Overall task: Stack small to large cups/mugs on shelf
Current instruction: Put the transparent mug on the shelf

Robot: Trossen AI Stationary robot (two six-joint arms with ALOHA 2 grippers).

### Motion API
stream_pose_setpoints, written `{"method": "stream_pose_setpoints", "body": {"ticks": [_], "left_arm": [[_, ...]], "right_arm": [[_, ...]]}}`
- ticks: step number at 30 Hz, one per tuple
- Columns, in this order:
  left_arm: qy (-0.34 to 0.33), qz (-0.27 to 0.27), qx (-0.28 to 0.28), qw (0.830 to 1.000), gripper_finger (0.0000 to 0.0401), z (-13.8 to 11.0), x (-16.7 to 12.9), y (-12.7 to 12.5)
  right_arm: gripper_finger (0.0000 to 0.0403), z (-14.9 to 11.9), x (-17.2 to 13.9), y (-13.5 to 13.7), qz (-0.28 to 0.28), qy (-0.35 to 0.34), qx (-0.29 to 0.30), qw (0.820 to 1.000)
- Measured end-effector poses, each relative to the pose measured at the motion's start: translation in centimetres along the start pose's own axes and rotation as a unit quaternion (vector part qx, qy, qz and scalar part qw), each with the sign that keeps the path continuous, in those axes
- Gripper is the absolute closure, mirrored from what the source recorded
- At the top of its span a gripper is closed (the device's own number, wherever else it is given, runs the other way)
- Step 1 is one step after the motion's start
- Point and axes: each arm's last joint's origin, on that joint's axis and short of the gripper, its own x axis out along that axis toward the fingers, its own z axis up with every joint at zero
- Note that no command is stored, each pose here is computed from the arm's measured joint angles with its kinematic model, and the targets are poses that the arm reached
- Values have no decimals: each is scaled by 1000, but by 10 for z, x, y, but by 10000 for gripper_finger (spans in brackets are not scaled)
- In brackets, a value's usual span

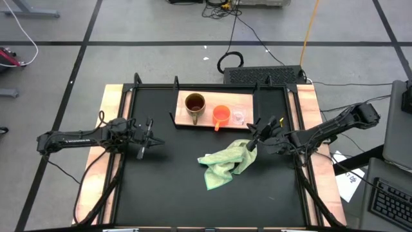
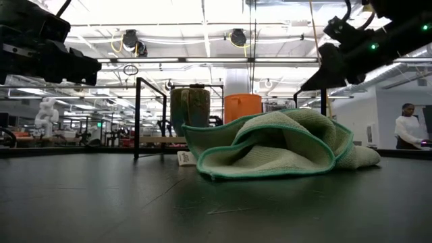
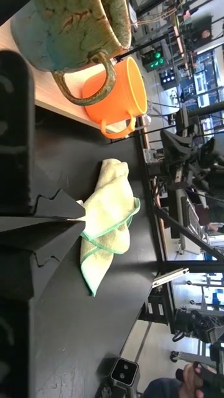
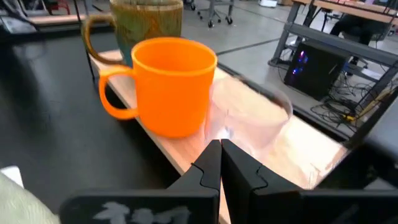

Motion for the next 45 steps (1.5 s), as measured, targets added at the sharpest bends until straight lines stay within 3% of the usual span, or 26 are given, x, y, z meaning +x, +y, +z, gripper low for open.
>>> {"method": "stream_pose_setpoints", "body": {"ticks": [12,24,35,39,45], "left_arm": [[0,0,0,1000,380,0,0,0],[0,0,3,1000,380,0,0,0],[0,0,3,1000,380,0,0,0],[0,0,6,1000,380,0,0,0],[0,0,7,1000,380,0,0,0]], "right_arm": [[403,-14,8,-6,-21,11,20,1000],[403,-30,16,-17,6,7,44,999],[403,-29,23,-24,-1,6,40,999],[403,-25,25,-23,30,4,45,999],[403,-24,25,-24,33,0,42,999]]}}
